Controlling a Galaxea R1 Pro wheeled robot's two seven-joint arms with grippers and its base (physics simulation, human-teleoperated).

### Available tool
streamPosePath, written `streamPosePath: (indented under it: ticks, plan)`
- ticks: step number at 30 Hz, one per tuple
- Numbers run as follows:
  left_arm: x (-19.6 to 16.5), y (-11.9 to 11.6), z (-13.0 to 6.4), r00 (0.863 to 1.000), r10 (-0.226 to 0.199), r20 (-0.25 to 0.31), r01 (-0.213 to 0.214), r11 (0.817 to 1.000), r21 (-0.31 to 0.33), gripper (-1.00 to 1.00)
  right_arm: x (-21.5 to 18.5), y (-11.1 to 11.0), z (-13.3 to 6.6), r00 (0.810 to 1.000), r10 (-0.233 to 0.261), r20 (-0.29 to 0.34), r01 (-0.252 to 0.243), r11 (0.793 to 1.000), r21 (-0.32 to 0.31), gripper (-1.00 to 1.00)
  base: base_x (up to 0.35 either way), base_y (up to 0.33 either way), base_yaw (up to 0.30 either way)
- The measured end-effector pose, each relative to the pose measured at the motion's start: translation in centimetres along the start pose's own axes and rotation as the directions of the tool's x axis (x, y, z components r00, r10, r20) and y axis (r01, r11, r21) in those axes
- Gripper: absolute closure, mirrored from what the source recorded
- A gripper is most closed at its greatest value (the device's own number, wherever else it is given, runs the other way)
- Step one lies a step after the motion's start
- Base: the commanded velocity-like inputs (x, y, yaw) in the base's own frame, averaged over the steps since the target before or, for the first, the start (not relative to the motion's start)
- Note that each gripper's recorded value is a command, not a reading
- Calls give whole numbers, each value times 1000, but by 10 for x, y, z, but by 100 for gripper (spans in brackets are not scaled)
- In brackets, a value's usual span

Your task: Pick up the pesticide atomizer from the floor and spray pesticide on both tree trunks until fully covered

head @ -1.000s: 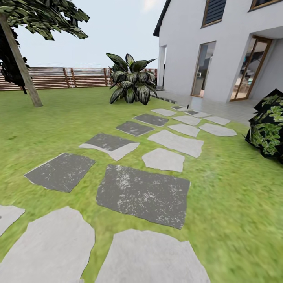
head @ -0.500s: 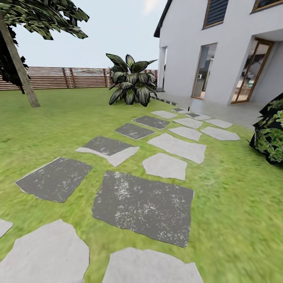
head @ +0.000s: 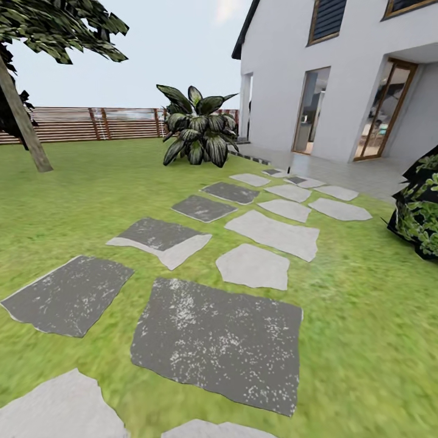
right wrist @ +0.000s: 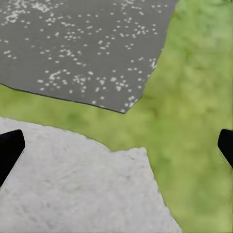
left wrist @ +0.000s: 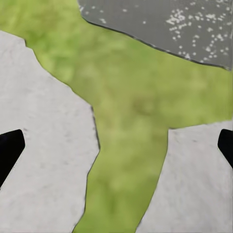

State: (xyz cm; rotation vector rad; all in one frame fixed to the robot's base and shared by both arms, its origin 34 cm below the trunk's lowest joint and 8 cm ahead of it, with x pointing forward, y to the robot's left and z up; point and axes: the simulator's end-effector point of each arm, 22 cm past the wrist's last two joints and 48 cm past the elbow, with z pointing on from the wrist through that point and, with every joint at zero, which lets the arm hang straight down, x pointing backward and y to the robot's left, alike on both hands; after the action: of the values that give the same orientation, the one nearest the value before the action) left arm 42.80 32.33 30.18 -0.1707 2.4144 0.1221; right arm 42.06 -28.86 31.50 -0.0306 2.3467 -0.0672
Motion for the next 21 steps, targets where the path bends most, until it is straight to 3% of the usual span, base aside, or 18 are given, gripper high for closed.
streamPosePath:
  ticks: [21]
  plan:
    - [0,0,0,1000,0,0,0,1000,0,-100,0,0,0,1000,0,0,0,1000,0,-100,340,0,0]
